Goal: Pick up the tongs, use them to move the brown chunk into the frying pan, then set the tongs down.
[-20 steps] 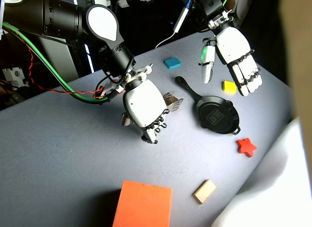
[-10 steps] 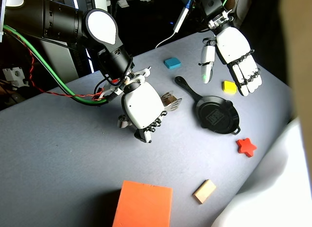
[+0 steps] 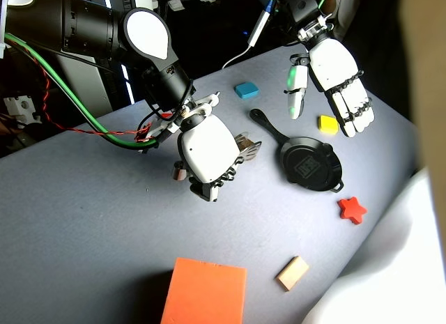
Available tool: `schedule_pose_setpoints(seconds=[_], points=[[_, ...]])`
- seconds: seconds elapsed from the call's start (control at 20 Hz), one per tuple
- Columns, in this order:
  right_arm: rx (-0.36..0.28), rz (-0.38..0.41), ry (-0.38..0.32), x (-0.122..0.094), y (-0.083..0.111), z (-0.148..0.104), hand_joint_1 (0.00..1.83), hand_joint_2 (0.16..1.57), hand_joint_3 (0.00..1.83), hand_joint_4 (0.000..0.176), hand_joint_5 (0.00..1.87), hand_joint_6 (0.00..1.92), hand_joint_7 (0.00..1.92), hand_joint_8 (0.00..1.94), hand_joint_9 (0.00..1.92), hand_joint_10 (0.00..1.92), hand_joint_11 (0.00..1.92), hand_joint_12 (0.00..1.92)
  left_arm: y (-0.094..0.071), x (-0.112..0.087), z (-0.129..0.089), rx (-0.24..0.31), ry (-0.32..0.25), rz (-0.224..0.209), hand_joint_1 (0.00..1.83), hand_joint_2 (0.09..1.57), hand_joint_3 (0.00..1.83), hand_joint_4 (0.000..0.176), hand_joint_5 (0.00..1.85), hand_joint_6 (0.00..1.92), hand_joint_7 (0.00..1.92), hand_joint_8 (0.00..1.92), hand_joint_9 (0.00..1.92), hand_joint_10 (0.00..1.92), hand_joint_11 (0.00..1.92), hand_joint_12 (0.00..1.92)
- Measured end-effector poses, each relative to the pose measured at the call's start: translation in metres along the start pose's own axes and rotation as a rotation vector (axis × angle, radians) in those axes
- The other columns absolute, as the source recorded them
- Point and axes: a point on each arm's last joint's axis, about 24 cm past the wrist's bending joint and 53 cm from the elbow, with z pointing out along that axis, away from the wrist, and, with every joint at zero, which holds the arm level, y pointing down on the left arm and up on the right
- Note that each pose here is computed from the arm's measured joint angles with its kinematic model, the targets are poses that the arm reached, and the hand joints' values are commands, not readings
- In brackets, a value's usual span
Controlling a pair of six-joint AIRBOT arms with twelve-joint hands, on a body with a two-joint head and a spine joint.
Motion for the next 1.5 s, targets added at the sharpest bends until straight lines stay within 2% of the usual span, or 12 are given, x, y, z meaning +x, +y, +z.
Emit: schedule_pose_setpoints(seconds=[0.05, 0.1, 0.15, 0.25, 0.35, 0.5, 0.75, 1.05, 1.15, 1.3, 1.4, 1.5], points=[[-0.004, -0.008, -0.006, -0.002, 0.001, 0.0, 0.55, 1.42, 0.01, 0.024, 1.22, 1.64, 1.51, 1.59, 1.52, 1.76, 1.31, 1.89, 0.0, 0.0, 0.0, 0.0, 0.0, 0.0, 0.0, 1.18, 0.0, 0.023, 0.0, 0.0, 0.0, 0.0, 0.0, 0.0, 0.0, 0.03], [-0.004, -0.01, -0.01, -0.003, 0.0, 0.0, 0.64, 1.46, 0.01, 0.146, 1.31, 1.82, 1.58, 1.78, 1.66, 1.88, 1.55, 1.92, 0.0, 0.0, 0.0, 0.0, 0.0, 0.0, 0.0, 1.18, 0.0, 0.022, 0.0, 0.0, 0.0, 0.0, 0.0, 0.0, 0.0, 0.03], [-0.004, -0.01, -0.014, -0.005, -0.001, 0.0, 0.65, 1.48, 0.01, 0.17, 1.32, 1.88, 1.59, 1.83, 1.69, 1.91, 1.63, 1.92, 0.0, 0.0, 0.0, -0.001, 0.0, -0.003, 0.0, 1.18, 0.0, 0.019, 0.0, 0.0, 0.01, 0.0, 0.01, 0.0, 0.0, 0.04], [-0.002, -0.026, -0.017, -0.006, -0.002, 0.0, 0.78, 1.46, 0.0, 0.176, 1.32, 1.92, 1.58, 1.92, 1.7, 1.92, 1.67, 1.92, 0.0, 0.0, 0.0, 0.0, -0.001, -0.002, 0.0, 1.18, 0.0, 0.027, 0.0, 0.0, 0.0, 0.0, 0.0, 0.0, 0.0, 0.04], [0.001, -0.026, -0.017, -0.007, -0.004, 0.0, 0.87, 1.44, 0.0, 0.176, 1.33, 1.92, 1.58, 1.94, 1.7, 1.92, 1.67, 1.92, 0.0, 0.0, 0.0, -0.001, -0.001, -0.002, 0.0, 1.17, 0.0, 0.026, 0.0, 0.0, 0.0, 0.0, 0.01, 0.0, 0.0, 0.17], [-0.004, -0.029, -0.014, -0.005, -0.003, -0.002, 0.88, 1.44, 0.0, 0.176, 1.32, 1.92, 1.57, 1.94, 1.69, 1.92, 1.65, 1.92, 0.0, -0.001, 0.0, -0.001, -0.001, -0.003, 0.0, 1.18, 0.0, 0.019, 0.0, 0.0, 0.0, 0.0, 0.0, 0.0, 0.0, 0.07], [-0.014, -0.021, -0.019, -0.011, -0.001, -0.011, 0.84, 1.44, 0.0, 0.176, 1.3, 1.92, 1.56, 1.94, 1.67, 1.92, 1.64, 1.92, 0.0, -0.001, 0.0, 0.0, -0.002, -0.003, 0.0, 1.18, 0.0, 0.022, 0.0, 0.0, 0.0, 0.0, 0.0, 0.0, 0.0, 0.04], [-0.104, -0.005, -0.081, -0.048, 0.035, -0.017, 0.86, 1.42, 0.0, 0.176, 1.3, 1.92, 1.55, 1.93, 1.67, 1.92, 1.64, 1.92, 0.003, -0.005, 0.002, -0.006, -0.013, -0.013, 0.0, 1.18, 0.0, 0.022, 0.0, 0.0, 0.0, 0.0, 0.0, 0.0, 0.0, 0.12], [-0.115, -0.007, -0.088, -0.052, 0.045, -0.009, 0.88, 1.42, 0.0, 0.176, 1.29, 1.92, 1.55, 1.94, 1.66, 1.92, 1.64, 1.92, 0.003, -0.005, 0.002, -0.006, -0.012, -0.014, 0.0, 1.18, 0.0, 0.015, 0.0, 0.0, 0.0, 0.0, 0.0, 0.0, 0.0, 0.1], [-0.126, -0.005, -0.081, -0.053, 0.058, 0.006, 0.9, 1.41, 0.0, 0.176, 1.29, 1.92, 1.55, 1.93, 1.66, 1.92, 1.61, 1.92, 0.002, -0.005, 0.002, -0.004, -0.011, -0.017, 0.0, 1.18, 0.0, 0.027, 0.0, 0.0, 0.0, 0.0, 0.01, 0.0, 0.0, 0.15], [-0.147, 0.001, -0.082, -0.056, 0.068, 0.018, 0.9, 1.41, 0.0, 0.176, 1.29, 1.92, 1.56, 1.94, 1.67, 1.92, 1.61, 1.92, 0.0, -0.007, 0.003, 0.001, -0.013, -0.027, 0.0, 1.18, 0.0, 0.022, 0.0, 0.0, 0.0, 0.0, 0.0, 0.0, 0.0, 0.11], [-0.166, -0.006, -0.084, -0.057, 0.076, 0.029, 0.89, 1.41, 0.0, 0.176, 1.28, 1.92, 1.55, 1.94, 1.65, 1.92, 1.6, 1.92, -0.006, -0.014, 0.006, 0.017, -0.02, -0.012, 0.0, 1.18, 0.0, 0.022, 0.0, 0.0, 0.0, 0.0, 0.0, 0.0, 0.0, 0.11]])
